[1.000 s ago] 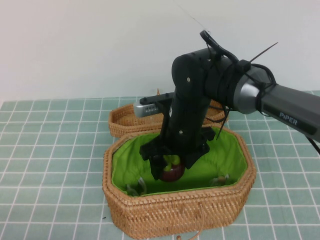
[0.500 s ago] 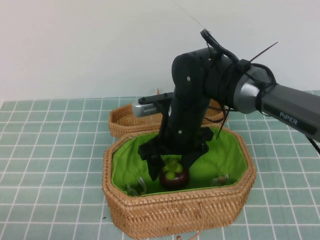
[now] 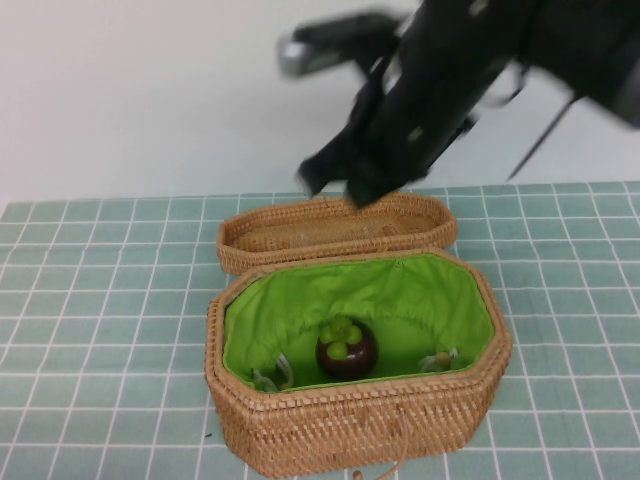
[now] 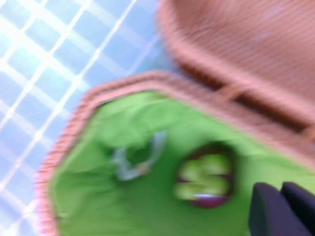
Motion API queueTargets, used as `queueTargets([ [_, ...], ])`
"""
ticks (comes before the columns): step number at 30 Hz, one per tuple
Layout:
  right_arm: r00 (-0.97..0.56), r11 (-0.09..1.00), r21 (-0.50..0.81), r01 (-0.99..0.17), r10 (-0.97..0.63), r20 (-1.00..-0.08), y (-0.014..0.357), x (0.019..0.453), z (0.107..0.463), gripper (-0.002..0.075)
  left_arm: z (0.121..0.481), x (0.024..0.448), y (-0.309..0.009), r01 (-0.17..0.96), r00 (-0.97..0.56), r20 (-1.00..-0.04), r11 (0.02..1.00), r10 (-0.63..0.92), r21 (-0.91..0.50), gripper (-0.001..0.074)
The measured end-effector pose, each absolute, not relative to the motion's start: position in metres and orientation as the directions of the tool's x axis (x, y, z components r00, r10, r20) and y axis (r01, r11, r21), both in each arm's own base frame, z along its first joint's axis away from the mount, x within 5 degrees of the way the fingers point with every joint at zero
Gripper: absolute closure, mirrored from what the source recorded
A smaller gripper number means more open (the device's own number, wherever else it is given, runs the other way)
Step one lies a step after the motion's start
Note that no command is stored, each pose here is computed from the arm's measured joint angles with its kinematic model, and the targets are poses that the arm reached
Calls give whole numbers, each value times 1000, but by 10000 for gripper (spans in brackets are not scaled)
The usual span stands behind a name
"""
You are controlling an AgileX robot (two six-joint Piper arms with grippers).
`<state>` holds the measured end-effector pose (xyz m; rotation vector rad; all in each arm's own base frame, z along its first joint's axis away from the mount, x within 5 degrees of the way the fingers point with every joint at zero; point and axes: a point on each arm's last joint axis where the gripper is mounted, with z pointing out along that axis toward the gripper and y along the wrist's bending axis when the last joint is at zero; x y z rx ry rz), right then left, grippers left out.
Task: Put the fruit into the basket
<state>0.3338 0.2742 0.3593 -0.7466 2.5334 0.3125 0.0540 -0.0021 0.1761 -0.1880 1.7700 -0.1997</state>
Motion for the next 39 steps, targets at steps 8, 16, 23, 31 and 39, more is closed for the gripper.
queueTargets([
  [8, -581, 862, -122, -493, -430, -691, 219, 299, 448, 726, 176, 54, -2, -18, -205, -950, 971, -235, -237, 734],
  [16, -541, 876, -173, -450, -422, -727, 181, 261, 475, 727, 176, 54, -2, -18, -205, -950, 971, -235, -237, 734],
  [23, -583, 881, -251, -401, -456, -672, 135, 217, 453, 728, 176, 54, -2, -18, -205, -950, 971, -235, -237, 734],
  [31, -587, 886, -233, -401, -444, -677, 99, 171, 442, 728, 176, 54, -2, -18, -207, -950, 971, -235, -237, 735],
  [39, -586, 887, -227, -402, -439, -681, 98, 169, 443, 728, 176, 54, -2, -18, -207, -950, 971, -235, -237, 734],
])
